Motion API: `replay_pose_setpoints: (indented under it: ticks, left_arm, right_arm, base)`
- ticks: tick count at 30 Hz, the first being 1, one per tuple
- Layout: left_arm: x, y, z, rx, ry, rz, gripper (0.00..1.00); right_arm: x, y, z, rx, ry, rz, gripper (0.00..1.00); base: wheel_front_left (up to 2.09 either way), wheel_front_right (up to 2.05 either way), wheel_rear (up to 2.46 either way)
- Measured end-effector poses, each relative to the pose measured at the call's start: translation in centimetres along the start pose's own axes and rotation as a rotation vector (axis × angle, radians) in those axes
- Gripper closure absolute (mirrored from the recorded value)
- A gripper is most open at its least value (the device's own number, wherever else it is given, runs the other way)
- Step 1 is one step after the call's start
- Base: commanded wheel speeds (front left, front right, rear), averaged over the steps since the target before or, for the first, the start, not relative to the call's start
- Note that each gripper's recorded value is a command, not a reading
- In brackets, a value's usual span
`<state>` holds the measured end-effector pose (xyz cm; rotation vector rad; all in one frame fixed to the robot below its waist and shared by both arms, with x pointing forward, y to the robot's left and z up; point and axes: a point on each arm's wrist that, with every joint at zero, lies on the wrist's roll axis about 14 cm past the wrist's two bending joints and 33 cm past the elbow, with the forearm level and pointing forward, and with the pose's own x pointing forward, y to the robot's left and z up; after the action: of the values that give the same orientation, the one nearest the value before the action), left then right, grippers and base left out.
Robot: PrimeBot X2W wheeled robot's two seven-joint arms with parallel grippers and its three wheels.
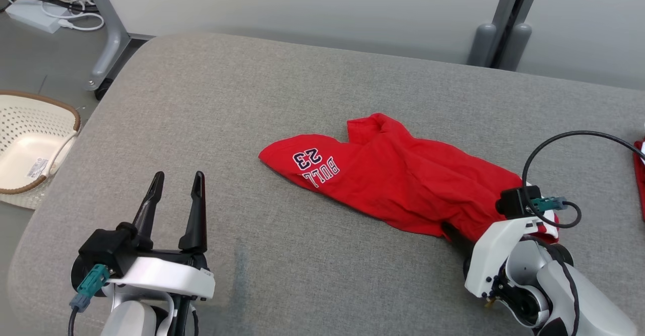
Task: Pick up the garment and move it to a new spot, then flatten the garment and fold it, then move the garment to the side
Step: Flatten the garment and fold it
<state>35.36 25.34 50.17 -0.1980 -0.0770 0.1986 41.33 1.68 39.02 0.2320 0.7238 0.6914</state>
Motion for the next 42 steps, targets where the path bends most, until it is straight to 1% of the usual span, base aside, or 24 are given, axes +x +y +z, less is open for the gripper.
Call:
replay_pose_setpoints:
  ticks: [3, 9, 11, 14, 15, 17, 19, 24, 25, 27, 32, 35, 38, 42]
  left_arm:
    - [0.2, -0.6, -0.1, -0.005, 0.001, -0.017, 0.0]
    - [0.7, -2.3, -0.4, -0.012, 0.006, -0.069, 0.0]
    - [0.9, -2.9, -0.5, -0.014, 0.008, -0.088, 0.0]
    - [1.1, -4.0, -0.9, -0.02, 0.018, -0.12, 0.0]
    - [1.1, -4.5, -1.1, -0.023, 0.021, -0.135, 0.0]
    - [1.4, -5.7, -1.1, -0.028, 0.021, -0.168, 0.0]
    - [1.5, -6.4, -1.2, -0.031, 0.023, -0.188, 0.0]
    - [1.6, -6.9, -1.5, -0.032, 0.031, -0.201, 0.0]
    - [1.6, -6.9, -1.5, -0.032, 0.031, -0.201, 0.0]
    - [1.7, -6.6, -1.9, -0.03, 0.043, -0.193, 0.0]
    - [2.2, -6.0, -2.1, -0.027, 0.049, -0.175, 0.0]
    - [2.4, -5.3, -2.4, -0.021, 0.059, -0.157, 0.0]
    - [2.6, -4.5, -2.8, -0.019, 0.071, -0.135, 0.0]
    - [2.9, -3.7, -3.3, -0.011, 0.085, -0.113, 0.0]
  right_arm:
    - [-0.8, 0.1, 0.7, 0.004, -0.029, 0.008, 1.0]
    - [-3.4, 1.5, 1.7, 0.056, -0.057, 0.076, 1.0]
    - [-4.6, 2.1, 1.5, 0.093, -0.047, 0.107, 1.0]
    - [-6.7, 2.4, 0.2, 0.175, 0.014, 0.147, 1.0]
    - [-7.4, 2.5, 0.1, 0.208, 0.015, 0.16, 1.0]
    - [-9.6, 2.7, 0.3, 0.263, 0.019, 0.197, 1.0]
    - [-11.0, 2.5, 0.5, 0.297, 0.009, 0.209, 1.0]
    - [-12.8, 2.3, 1.5, 0.374, 0.01, 0.261, 1.0]
    - [-12.8, 2.3, 1.5, 0.374, 0.01, 0.261, 1.0]
    - [-12.9, 1.8, 2.1, 0.412, 0.034, 0.285, 1.0]
    - [-11.5, -2.5, 4.7, 0.441, 0.035, 0.212, 1.0]
    - [-9.9, -4.5, 6.5, 0.466, 0.02, 0.172, 1.0]
    - [-7.8, -5.6, 7.9, 0.476, 0.016, 0.15, 1.0]
    - [-5.3, -7.3, 8.3, 0.488, 0.035, 0.096, 1.0]
  base:
    - [0.0, 0.0, 0.0]
    - [0.0, 0.0, 0.0]
    - [0.0, 0.0, 0.0]
    - [0.0, 0.0, 0.0]
    - [0.0, 0.0, 0.0]
    - [0.0, 0.0, 0.0]
    - [0.0, 0.0, 0.0]
    - [0.0, 0.0, 0.0]
    - [0.0, 0.0, 0.0]
    - [0.0, 0.0, 0.0]
    - [0.0, 0.0, 0.0]
    - [0.0, 0.0, 0.0]
    - [0.0, 0.0, 0.0]
    - [0.0, 0.0, 0.0]
